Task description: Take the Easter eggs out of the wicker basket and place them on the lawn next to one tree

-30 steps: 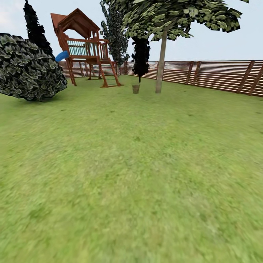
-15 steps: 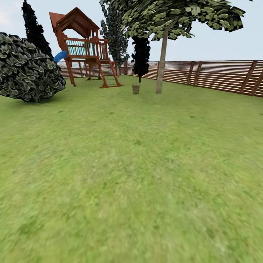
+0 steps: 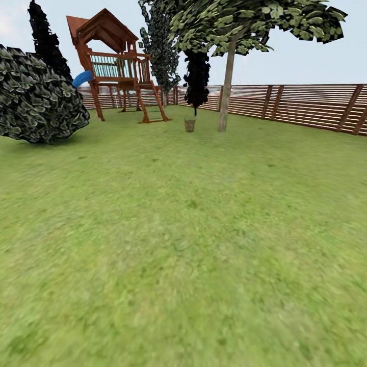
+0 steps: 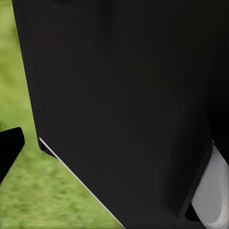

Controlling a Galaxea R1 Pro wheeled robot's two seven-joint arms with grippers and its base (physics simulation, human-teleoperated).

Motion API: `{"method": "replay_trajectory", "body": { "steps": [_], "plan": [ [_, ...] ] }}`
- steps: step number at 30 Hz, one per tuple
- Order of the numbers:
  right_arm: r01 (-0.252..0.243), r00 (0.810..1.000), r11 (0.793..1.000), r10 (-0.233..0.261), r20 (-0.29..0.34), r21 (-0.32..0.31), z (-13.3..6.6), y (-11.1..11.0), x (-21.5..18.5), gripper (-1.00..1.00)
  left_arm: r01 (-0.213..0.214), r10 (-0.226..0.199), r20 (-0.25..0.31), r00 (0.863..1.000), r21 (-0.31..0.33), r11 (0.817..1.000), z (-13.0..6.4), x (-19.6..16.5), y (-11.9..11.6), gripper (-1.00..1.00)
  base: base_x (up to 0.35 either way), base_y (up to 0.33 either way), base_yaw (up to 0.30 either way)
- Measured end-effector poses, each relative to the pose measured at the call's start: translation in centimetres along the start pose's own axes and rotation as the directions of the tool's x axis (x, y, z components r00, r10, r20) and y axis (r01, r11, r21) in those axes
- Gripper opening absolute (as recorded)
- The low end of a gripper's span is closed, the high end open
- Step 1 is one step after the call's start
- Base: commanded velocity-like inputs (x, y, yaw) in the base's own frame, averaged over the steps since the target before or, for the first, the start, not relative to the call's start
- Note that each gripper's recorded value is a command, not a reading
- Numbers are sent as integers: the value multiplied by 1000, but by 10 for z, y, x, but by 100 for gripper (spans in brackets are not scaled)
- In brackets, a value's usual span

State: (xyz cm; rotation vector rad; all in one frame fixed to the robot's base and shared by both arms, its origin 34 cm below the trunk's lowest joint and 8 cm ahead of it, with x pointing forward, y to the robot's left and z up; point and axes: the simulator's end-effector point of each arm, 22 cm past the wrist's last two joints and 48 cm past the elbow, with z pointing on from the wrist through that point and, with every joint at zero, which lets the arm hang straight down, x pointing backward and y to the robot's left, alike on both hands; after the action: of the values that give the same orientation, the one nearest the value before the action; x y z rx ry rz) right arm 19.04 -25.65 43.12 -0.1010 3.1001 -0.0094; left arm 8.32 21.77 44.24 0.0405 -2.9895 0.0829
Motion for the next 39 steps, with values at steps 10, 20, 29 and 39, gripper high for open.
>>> {"method": "replay_trajectory", "body": {
  "steps": [10,20,29,39],
  "plan": [
    [0,1000,1000,0,0,0,0,0,0,100,-3,3,0,1000,0,1000,0,0,0,100,340,0,0],
    [3,1000,1000,-3,0,-6,0,4,0,100,-3,3,-1,1000,0,1000,0,0,0,100,340,0,0],
    [18,1000,1000,-18,9,-5,1,4,-7,100,-7,7,19,1000,-2,1000,0,-9,3,100,38,0,0],
    [20,1000,1000,-20,13,-6,1,5,-8,100,-5,6,35,999,-22,1000,-1,-16,19,100,239,0,0]
  ]
}}
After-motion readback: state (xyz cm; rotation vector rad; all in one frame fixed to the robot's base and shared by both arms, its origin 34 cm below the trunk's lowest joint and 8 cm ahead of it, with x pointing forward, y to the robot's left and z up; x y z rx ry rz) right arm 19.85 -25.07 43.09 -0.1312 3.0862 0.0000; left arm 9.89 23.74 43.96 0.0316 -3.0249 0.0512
